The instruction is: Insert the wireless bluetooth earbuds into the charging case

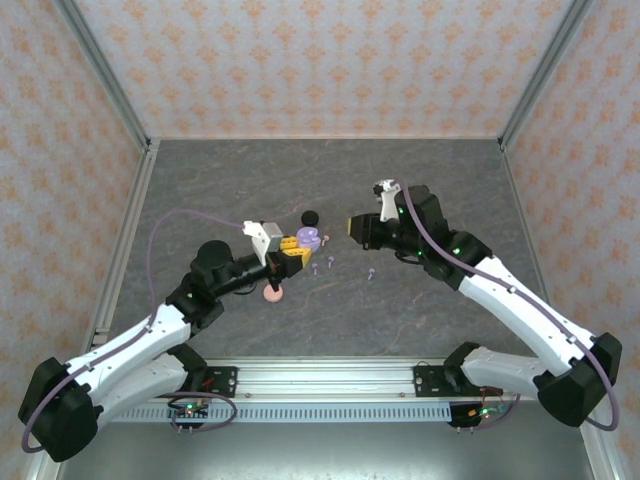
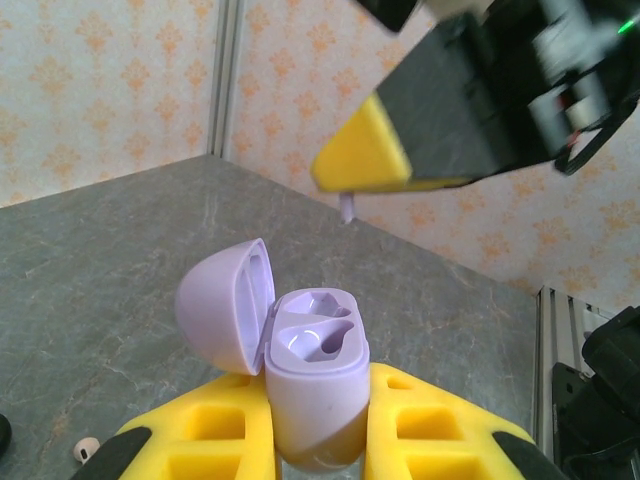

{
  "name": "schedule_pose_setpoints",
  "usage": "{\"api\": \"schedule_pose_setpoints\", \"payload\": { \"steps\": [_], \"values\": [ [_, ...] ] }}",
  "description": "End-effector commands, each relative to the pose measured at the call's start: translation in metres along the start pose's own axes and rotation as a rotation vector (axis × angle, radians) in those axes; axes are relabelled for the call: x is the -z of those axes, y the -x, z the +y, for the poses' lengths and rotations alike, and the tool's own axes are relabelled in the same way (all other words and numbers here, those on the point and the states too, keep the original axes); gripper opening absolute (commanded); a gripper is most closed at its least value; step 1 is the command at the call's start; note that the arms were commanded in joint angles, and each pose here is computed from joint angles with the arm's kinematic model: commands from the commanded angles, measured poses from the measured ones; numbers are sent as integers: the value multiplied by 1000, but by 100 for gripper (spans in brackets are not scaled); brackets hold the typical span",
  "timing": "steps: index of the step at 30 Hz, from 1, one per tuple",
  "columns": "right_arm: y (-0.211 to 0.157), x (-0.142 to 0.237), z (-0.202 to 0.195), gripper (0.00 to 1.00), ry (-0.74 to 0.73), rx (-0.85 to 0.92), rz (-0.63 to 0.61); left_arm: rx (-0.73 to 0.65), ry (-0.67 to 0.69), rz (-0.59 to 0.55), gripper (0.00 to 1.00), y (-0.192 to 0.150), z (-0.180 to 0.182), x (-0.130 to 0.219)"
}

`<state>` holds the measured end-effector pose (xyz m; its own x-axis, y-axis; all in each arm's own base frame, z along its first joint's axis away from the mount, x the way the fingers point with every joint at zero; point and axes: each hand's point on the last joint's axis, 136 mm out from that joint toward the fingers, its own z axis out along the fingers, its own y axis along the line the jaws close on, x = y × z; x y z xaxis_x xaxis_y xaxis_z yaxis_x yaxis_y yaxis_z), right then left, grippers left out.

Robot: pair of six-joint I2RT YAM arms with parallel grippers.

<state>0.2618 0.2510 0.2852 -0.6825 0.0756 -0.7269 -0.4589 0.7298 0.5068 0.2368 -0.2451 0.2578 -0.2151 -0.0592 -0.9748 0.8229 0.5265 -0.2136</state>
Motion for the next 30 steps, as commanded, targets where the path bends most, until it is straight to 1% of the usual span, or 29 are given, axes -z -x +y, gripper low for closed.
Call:
{"api": "schedule_pose_setpoints", "payload": {
  "steps": [1,6,11,18,20,30],
  "values": [
    [28,9,46,19,118,29,-118,-65,-34,-84,0,30,-10,-1],
    [30,6,68,18,131,64,-161,-66,-33,-80,0,29,-11,-1],
    [23,-5,75,18,121,84,-142,-64,-31,-80,0,29,-11,-1],
    [11,-14,77,18,112,91,-99,-63,-30,-81,0,29,-11,-1],
    [4,-24,75,18,99,93,-71,-65,-29,-82,0,29,-11,0],
    [-9,-26,67,18,70,97,-18,-67,-21,-82,0,29,-10,0]
  ]
}}
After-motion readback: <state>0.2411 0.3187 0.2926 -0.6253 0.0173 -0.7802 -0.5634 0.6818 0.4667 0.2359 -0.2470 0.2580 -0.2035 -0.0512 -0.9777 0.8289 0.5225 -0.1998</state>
